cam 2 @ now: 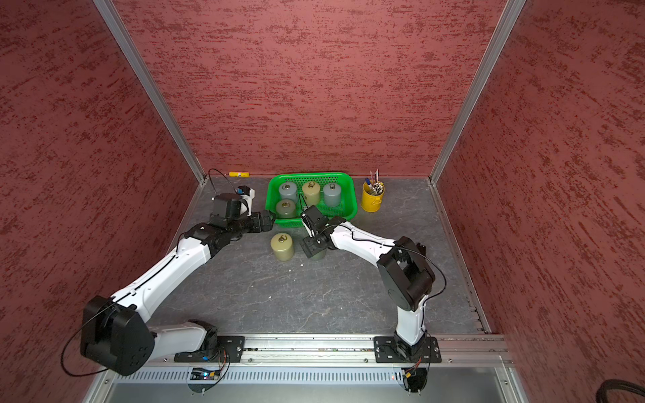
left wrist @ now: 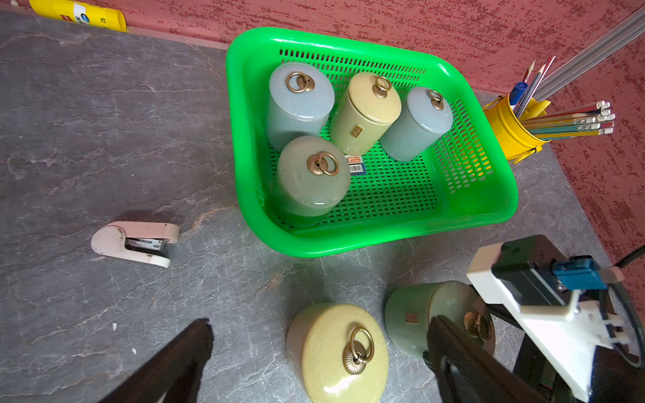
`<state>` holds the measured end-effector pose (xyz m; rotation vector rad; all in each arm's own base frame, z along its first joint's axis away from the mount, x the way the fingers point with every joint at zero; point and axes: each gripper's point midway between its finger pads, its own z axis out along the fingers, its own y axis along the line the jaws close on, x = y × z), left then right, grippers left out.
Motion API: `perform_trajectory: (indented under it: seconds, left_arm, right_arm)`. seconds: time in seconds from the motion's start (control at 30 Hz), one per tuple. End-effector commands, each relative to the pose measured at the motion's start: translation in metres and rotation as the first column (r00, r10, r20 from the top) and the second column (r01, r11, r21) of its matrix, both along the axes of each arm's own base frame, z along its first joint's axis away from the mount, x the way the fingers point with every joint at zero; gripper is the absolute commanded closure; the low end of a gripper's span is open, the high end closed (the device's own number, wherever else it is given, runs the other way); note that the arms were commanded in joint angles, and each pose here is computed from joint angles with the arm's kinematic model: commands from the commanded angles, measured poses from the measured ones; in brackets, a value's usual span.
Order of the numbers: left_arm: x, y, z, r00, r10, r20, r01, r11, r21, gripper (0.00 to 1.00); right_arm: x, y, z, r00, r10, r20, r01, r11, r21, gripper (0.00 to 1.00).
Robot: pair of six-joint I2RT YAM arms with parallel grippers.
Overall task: Take the tea canister out of the basket
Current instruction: Place the tea canister at the center of the board.
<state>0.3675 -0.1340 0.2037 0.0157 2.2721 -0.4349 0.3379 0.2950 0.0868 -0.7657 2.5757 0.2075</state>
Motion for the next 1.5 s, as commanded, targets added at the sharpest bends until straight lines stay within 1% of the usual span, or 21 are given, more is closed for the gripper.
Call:
perform_trajectory:
  seconds: [0.0, 0.03, 0.2, 0.3, 0.33, 0.47, 0.5, 0.53, 0.63, 0.67, 0.8, 0.87, 0.97, 1.03, 1.13, 1.23, 1.33, 1.47]
  left_arm:
    - [0.001, -0.001, 0.003, 1.0, -0.009, 0.022, 0.009, 1.0, 0.008, 0.0]
    - [0.001, -0.001, 0.003, 1.0, -0.008, 0.022, 0.008, 1.0, 0.008, 0.0]
    - [0.002, -0.001, 0.002, 1.0, -0.01, 0.023, 0.01, 1.0, 0.016, 0.0]
    - [0.002, -0.002, 0.002, 1.0, -0.013, 0.024, 0.013, 1.0, 0.017, 0.0]
    - [0.003, -0.002, 0.002, 1.0, -0.015, 0.026, 0.014, 1.0, 0.019, 0.0]
    - [0.004, -0.001, 0.004, 0.999, -0.019, 0.028, 0.019, 0.999, 0.034, 0.0]
    - [0.005, 0.0, 0.003, 0.999, -0.018, 0.027, 0.017, 0.999, 0.04, 0.0]
    - [0.006, 0.001, 0.003, 1.0, -0.017, 0.022, 0.016, 0.999, 0.039, 0.0]
    - [0.009, 0.003, 0.002, 1.0, -0.019, -0.014, 0.019, 1.0, 0.012, 0.0]
    - [0.01, 0.004, 0.003, 1.0, -0.018, -0.021, 0.018, 1.0, 0.013, 0.0]
    - [0.018, 0.009, 0.006, 0.999, -0.011, -0.038, 0.013, 0.999, 0.051, 0.0]
    - [0.023, 0.008, 0.011, 0.998, -0.028, -0.052, 0.032, 0.997, 0.074, 0.0]
    - [0.032, 0.005, 0.017, 0.994, -0.061, -0.088, 0.071, 0.991, 0.113, 0.0]
    - [0.039, 0.002, 0.017, 0.99, -0.078, -0.119, 0.095, 0.986, 0.138, 0.0]
    - [0.05, 0.002, 0.011, 0.986, -0.082, -0.149, 0.106, 0.981, 0.161, 0.0]
    - [0.06, -0.003, 0.004, 0.977, -0.1, -0.19, 0.131, 0.979, 0.156, 0.0]
    - [0.068, -0.012, -0.006, 0.968, -0.117, -0.222, 0.154, 0.976, 0.154, 0.0]
    - [0.079, -0.021, -0.019, 0.961, -0.123, -0.248, 0.165, 0.974, 0.155, 0.0]
  right_arm:
    - [0.011, 0.01, 0.009, 0.998, -0.011, 0.068, 0.008, 0.999, 0.035, 0.78]
    - [0.011, 0.01, 0.008, 0.998, -0.011, 0.068, 0.009, 0.999, 0.034, 0.76]
    - [0.011, 0.01, 0.006, 0.998, -0.01, 0.065, 0.007, 0.999, 0.035, 0.59]
    - [0.01, 0.011, 0.006, 0.998, -0.007, 0.066, 0.005, 0.999, 0.033, 0.46]
    - [0.01, 0.011, 0.005, 0.998, -0.006, 0.067, 0.004, 0.999, 0.033, 0.39]
    - [0.008, 0.011, 0.004, 0.998, -0.005, 0.069, 0.002, 0.999, 0.035, 0.27]
    - [0.008, 0.011, 0.003, 0.998, -0.006, 0.068, 0.004, 0.999, 0.032, 0.21]
    - [0.008, 0.01, 0.002, 0.998, -0.007, 0.066, 0.005, 1.0, 0.028, 0.16]
    - [0.007, 0.009, 0.002, 0.998, -0.012, 0.066, 0.01, 1.0, 0.028, 0.03]
    - [0.007, 0.009, 0.002, 0.998, -0.011, 0.067, 0.009, 1.0, 0.028, 0.01]
    - [0.009, 0.008, 0.004, 0.997, -0.019, 0.075, 0.017, 1.0, 0.024, 0.01]
    - [0.01, 0.007, 0.008, 0.996, -0.023, 0.084, 0.02, 0.999, 0.028, 0.01]
    - [0.015, 0.007, 0.026, 0.991, -0.031, 0.129, 0.026, 0.999, 0.042, 0.01]
    - [0.021, 0.004, 0.043, 0.982, -0.05, 0.183, 0.041, 0.998, 0.053, 0.01]
    - [0.029, 0.0, 0.068, 0.961, -0.092, 0.26, 0.071, 0.994, 0.088, 0.01]
    - [0.035, -0.005, 0.084, 0.941, -0.136, 0.311, 0.107, 0.988, 0.109, 0.01]
    - [0.041, -0.014, 0.094, 0.918, -0.184, 0.352, 0.155, 0.982, 0.108, 0.01]
    - [0.043, -0.017, 0.111, 0.899, -0.226, 0.375, 0.177, 0.971, 0.162, 0.01]
